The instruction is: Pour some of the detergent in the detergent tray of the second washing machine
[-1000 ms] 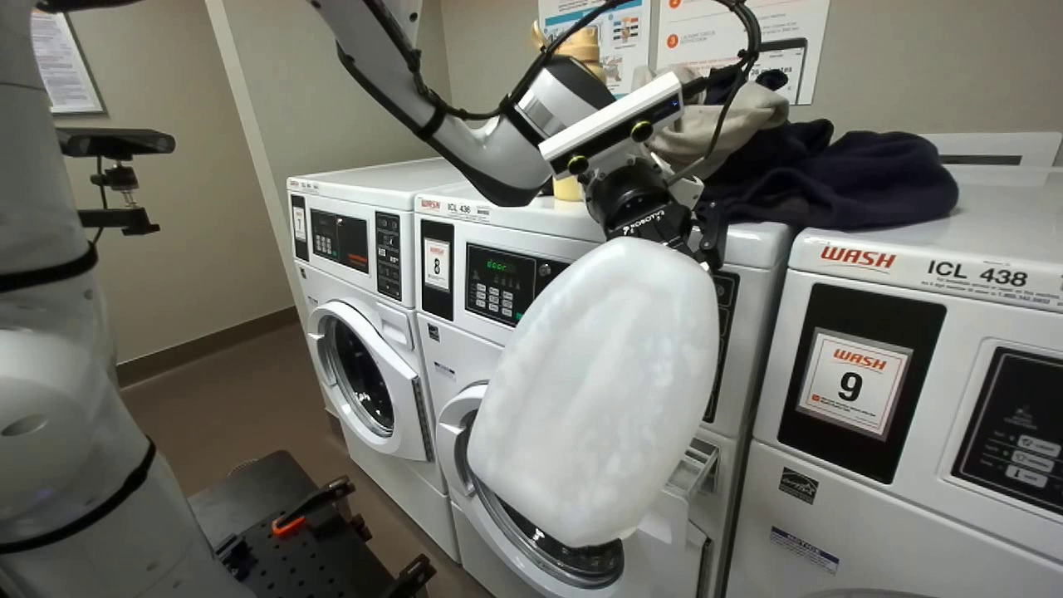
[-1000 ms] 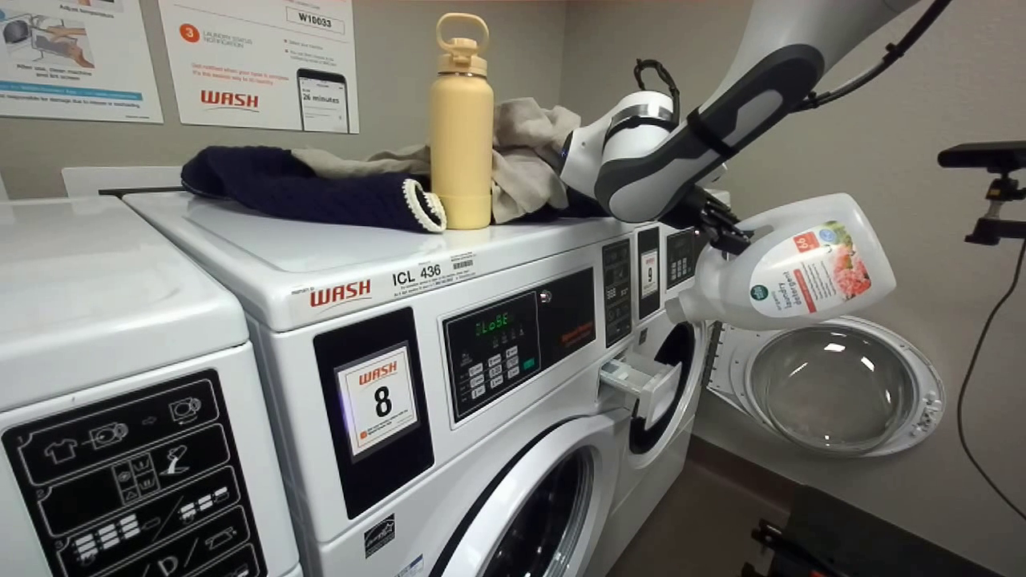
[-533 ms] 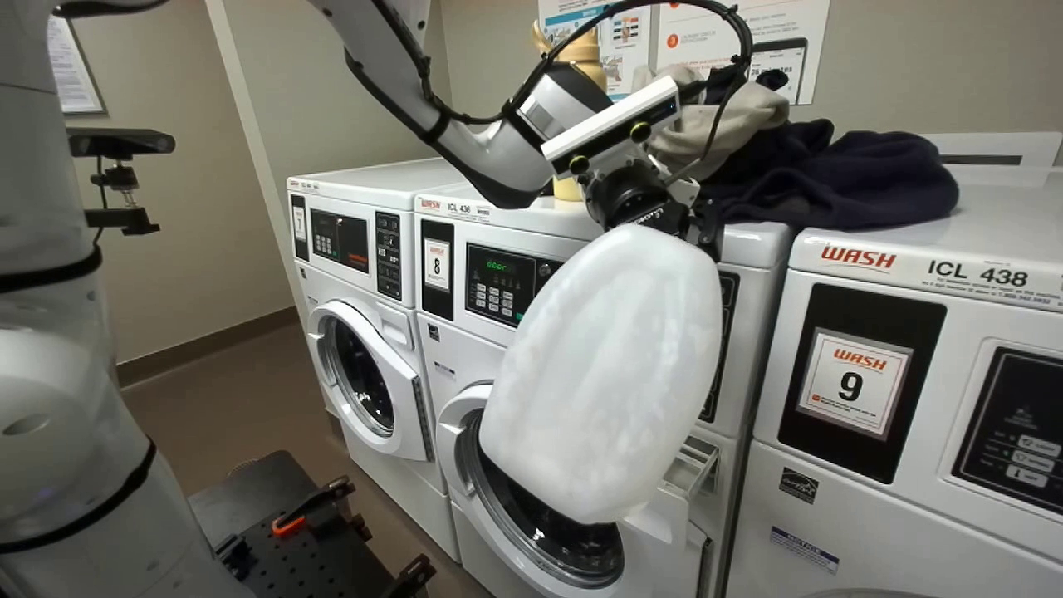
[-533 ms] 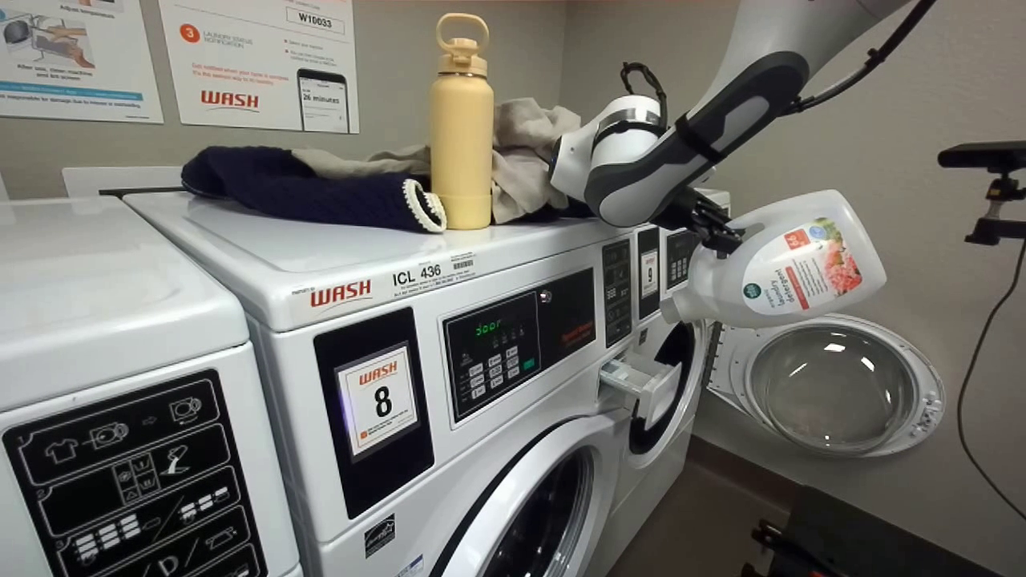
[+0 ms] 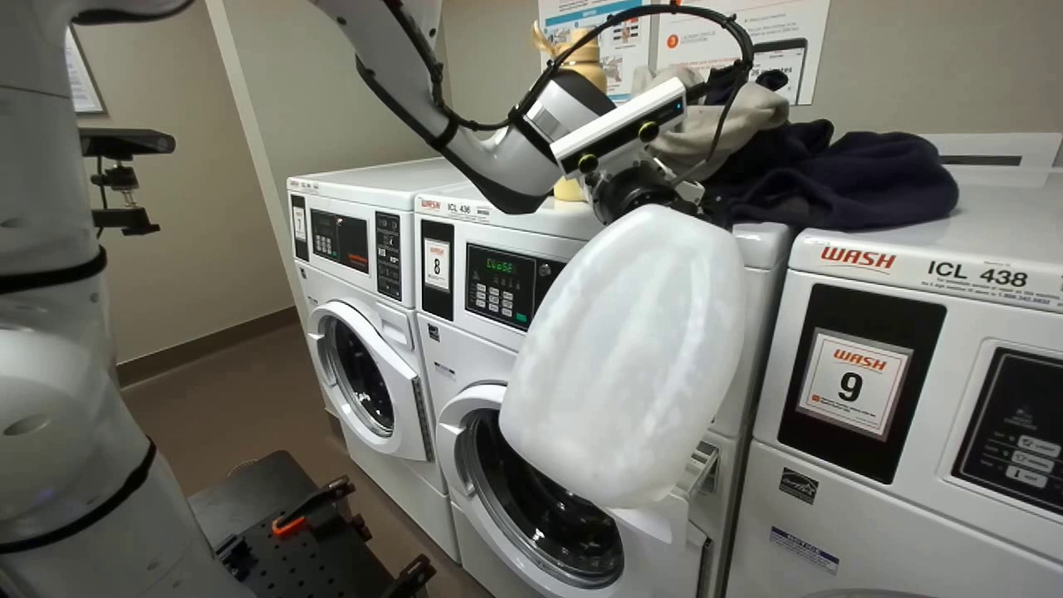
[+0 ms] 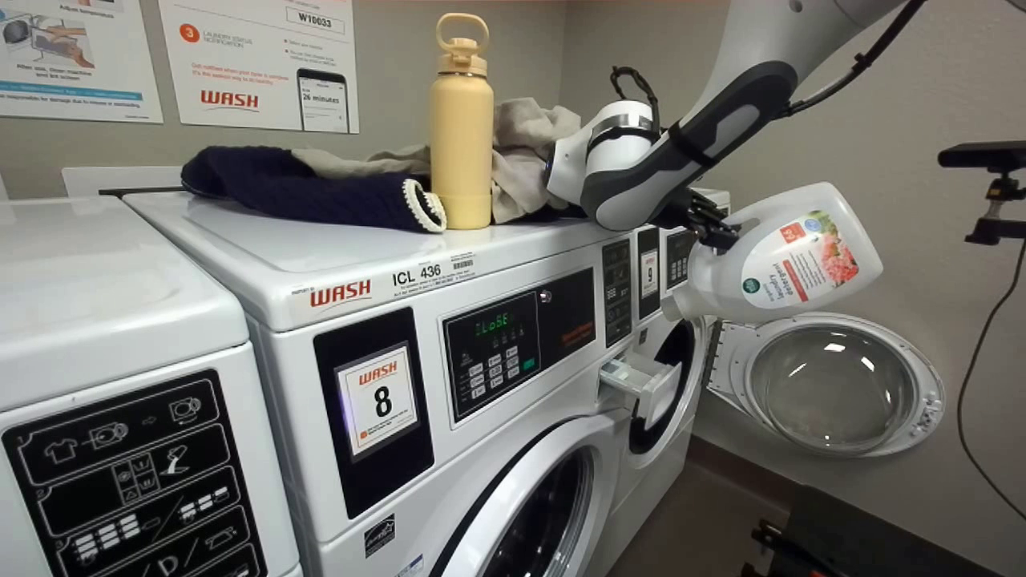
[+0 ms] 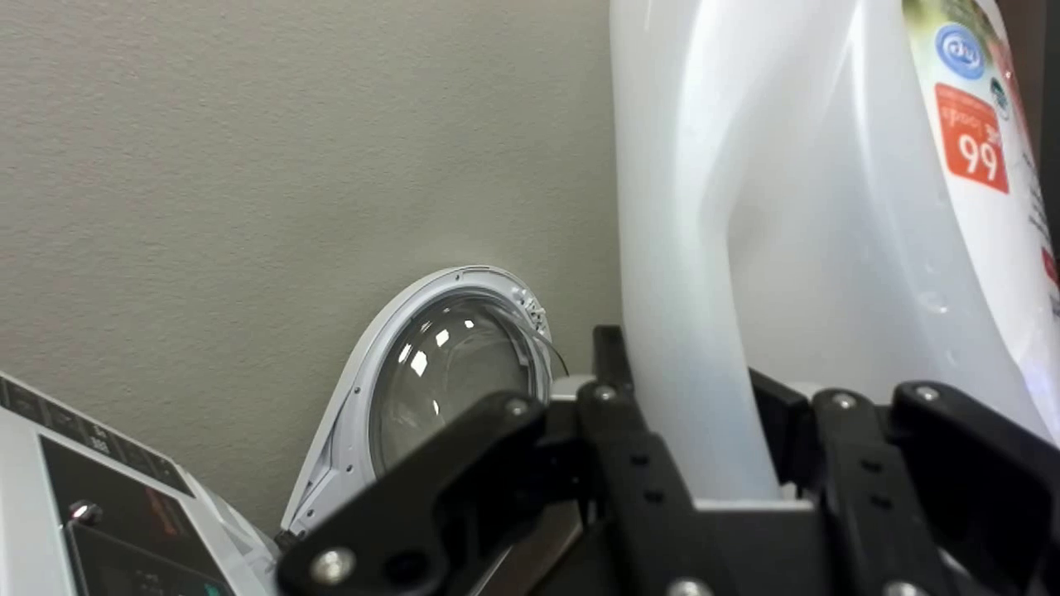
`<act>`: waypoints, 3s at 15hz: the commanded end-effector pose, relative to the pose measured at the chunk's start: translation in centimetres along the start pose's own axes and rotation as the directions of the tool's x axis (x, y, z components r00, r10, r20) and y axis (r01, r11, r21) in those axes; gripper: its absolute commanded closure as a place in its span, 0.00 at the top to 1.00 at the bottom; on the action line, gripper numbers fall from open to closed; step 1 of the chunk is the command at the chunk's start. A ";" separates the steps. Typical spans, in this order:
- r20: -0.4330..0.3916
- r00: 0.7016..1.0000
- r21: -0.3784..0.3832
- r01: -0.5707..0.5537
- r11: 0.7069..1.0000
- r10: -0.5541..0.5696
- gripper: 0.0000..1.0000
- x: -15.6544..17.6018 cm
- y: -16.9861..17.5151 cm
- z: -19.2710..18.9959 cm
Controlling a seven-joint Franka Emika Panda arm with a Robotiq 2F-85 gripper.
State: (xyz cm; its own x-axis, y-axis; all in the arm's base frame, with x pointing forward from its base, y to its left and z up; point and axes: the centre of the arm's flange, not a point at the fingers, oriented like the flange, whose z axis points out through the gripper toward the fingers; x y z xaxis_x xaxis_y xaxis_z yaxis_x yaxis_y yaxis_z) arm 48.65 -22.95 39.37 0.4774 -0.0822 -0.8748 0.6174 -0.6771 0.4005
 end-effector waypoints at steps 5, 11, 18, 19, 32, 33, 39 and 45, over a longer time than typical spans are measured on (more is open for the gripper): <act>0.058 0.998 -0.015 0.038 0.999 -0.037 0.09 -1.4 1.2 -1.1; -0.004 1.000 -0.016 -0.016 1.000 0.016 0.09 -1.6 1.1 -1.3; -0.066 0.987 0.019 -0.147 0.989 0.148 0.09 -3.4 1.0 -0.7; -0.086 0.980 0.036 -0.179 0.983 0.182 0.09 -3.9 1.0 -0.7; -0.340 0.823 0.221 -0.401 0.889 0.456 0.09 -13.7 -1.2 -0.7; -0.365 0.808 0.237 -0.400 0.885 0.463 0.09 -14.4 -1.6 -1.0; -0.545 0.694 0.304 -0.359 0.883 0.470 0.09 -17.0 -4.4 -4.8; -0.715 0.549 0.348 -0.258 0.901 0.433 0.09 -18.6 -6.7 -10.4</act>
State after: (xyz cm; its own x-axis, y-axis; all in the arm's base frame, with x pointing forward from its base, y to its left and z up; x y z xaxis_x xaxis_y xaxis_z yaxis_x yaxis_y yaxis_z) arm 42.70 -11.85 53.84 0.9752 0.1057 -0.1945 0.1939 -0.8317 0.5202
